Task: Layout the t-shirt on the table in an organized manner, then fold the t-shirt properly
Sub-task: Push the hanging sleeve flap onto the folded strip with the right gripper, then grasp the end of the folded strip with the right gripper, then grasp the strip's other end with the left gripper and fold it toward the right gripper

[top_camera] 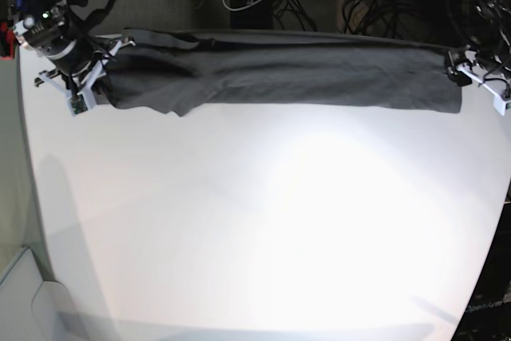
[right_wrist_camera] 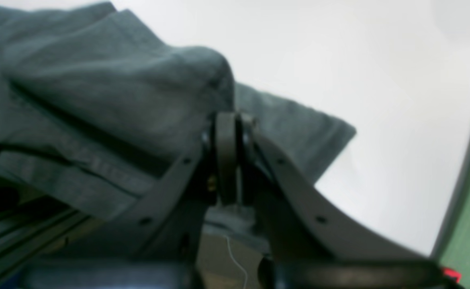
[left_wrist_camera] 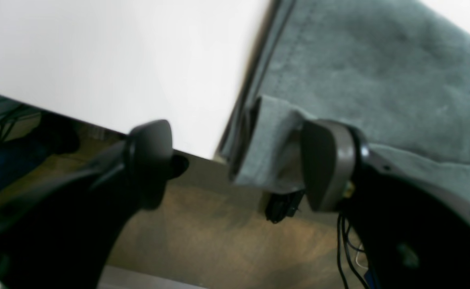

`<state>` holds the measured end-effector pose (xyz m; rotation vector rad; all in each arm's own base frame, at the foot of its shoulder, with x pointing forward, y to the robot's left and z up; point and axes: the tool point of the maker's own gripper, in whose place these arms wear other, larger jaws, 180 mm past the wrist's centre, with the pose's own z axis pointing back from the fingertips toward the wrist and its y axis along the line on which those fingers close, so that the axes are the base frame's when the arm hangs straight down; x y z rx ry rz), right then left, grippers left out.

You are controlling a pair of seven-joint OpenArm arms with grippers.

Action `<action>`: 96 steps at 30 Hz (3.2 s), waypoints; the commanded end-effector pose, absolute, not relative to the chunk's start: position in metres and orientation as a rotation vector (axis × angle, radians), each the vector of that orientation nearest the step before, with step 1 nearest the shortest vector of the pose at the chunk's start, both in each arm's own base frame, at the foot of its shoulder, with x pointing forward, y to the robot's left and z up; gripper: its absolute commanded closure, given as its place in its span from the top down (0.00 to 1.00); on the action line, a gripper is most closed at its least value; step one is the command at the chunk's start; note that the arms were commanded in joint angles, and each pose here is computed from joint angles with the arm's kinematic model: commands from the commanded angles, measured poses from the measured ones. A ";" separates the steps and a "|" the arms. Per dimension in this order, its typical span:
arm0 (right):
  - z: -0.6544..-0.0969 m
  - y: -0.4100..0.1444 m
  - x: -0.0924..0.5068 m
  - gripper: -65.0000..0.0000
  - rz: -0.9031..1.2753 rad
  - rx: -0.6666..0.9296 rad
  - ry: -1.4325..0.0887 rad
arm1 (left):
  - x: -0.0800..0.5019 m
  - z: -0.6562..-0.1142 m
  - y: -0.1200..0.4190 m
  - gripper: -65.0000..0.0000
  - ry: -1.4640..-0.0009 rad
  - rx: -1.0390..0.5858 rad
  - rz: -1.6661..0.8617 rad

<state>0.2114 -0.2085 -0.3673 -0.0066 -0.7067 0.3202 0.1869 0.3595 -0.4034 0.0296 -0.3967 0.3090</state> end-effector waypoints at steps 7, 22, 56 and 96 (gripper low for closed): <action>-0.359 -0.226 0.205 0.00 0.280 -0.044 -0.727 | 0.194 -0.392 0.368 0.75 -0.431 0.053 0.299; -0.380 -0.232 0.187 0.00 0.224 -0.026 -0.663 | 0.197 -0.390 0.371 0.75 -0.464 0.062 0.300; -0.449 -0.231 0.164 0.34 0.121 0.092 -0.493 | 0.221 -0.407 0.350 0.75 -0.477 0.003 0.258; -0.449 -0.231 0.165 0.34 0.121 0.092 -0.495 | 0.245 -0.374 0.294 0.00 -0.569 -0.025 0.108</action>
